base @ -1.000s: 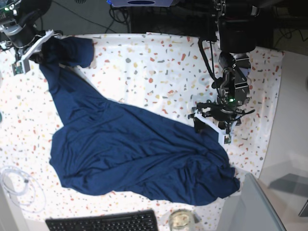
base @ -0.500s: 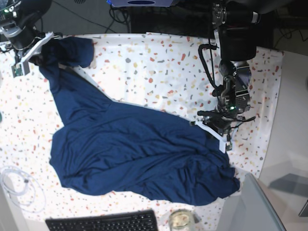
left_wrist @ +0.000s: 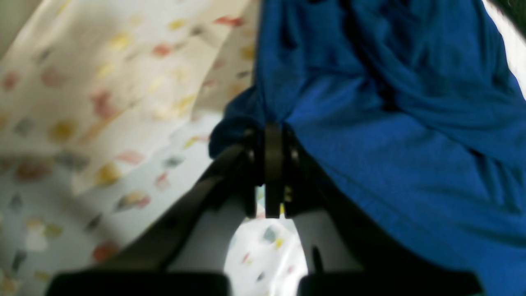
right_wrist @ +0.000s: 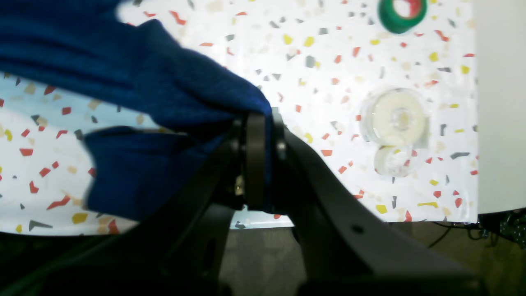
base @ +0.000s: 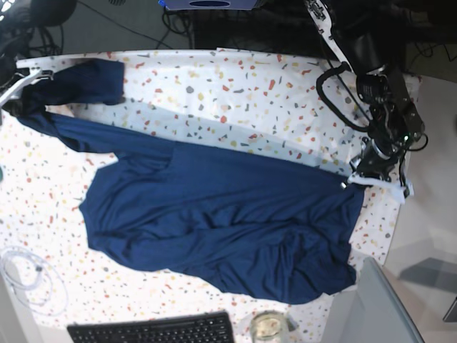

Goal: Layout the t-shirt on the table in an organized manner, then fold the t-shirt properly
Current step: 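Grasp the shirt edge with the left gripper and pull it outward, then regrasp the shirt corners with both grippers and stretch them apart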

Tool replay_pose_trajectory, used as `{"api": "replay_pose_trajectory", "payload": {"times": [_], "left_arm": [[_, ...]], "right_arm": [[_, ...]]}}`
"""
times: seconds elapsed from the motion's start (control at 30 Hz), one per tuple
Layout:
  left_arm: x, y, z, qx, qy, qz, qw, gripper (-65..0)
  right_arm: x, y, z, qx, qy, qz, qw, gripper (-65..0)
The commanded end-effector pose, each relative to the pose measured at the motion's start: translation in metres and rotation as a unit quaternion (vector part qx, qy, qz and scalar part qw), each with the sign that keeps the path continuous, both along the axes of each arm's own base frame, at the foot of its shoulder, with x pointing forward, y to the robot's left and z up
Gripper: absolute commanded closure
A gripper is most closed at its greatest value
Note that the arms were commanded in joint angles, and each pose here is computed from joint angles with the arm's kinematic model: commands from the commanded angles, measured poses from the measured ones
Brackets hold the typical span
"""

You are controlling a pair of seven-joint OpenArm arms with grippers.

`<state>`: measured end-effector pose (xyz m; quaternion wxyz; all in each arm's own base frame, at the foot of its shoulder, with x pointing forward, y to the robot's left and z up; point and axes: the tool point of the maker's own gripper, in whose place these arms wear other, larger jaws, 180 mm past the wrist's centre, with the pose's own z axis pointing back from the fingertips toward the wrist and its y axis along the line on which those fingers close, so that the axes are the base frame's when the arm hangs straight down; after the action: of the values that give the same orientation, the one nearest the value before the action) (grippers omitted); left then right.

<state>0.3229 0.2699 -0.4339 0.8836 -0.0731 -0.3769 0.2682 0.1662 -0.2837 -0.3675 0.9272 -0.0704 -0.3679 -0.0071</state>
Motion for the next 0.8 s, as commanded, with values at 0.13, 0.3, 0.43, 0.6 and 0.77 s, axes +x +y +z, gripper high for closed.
{"api": "replay_pose_trajectory", "payload": {"times": [0.13,0.3,0.43,0.6,0.77], "left_arm": [[-0.039,0.0,-0.021,-0.035,0.017,0.025,0.999,0.0],[-0.082,-0.008,-0.043,-0.063,0.047,0.032,0.996,0.0],[-0.104,-0.006,-0.052,-0.059,0.069,0.033,0.995,0.0],[-0.126,-0.004,-0.061,-0.056,0.091,0.034,0.994,0.0],[-0.129,-0.018,-0.065,-0.05,0.093,0.01,0.994,0.0]], "right_arm": [[-0.006,-0.008,0.005,-0.012,-0.003,-0.007,0.9999,0.0],[-0.019,-0.012,-0.008,-0.003,0.018,-0.019,0.9996,0.0],[-0.028,-0.009,-0.015,0.002,0.033,-0.016,0.9993,0.0],[-0.032,0.019,-0.03,0.025,0.056,0.021,0.9979,0.0],[-0.021,0.051,-0.057,0.071,0.071,0.05,0.9937,0.0]]}}
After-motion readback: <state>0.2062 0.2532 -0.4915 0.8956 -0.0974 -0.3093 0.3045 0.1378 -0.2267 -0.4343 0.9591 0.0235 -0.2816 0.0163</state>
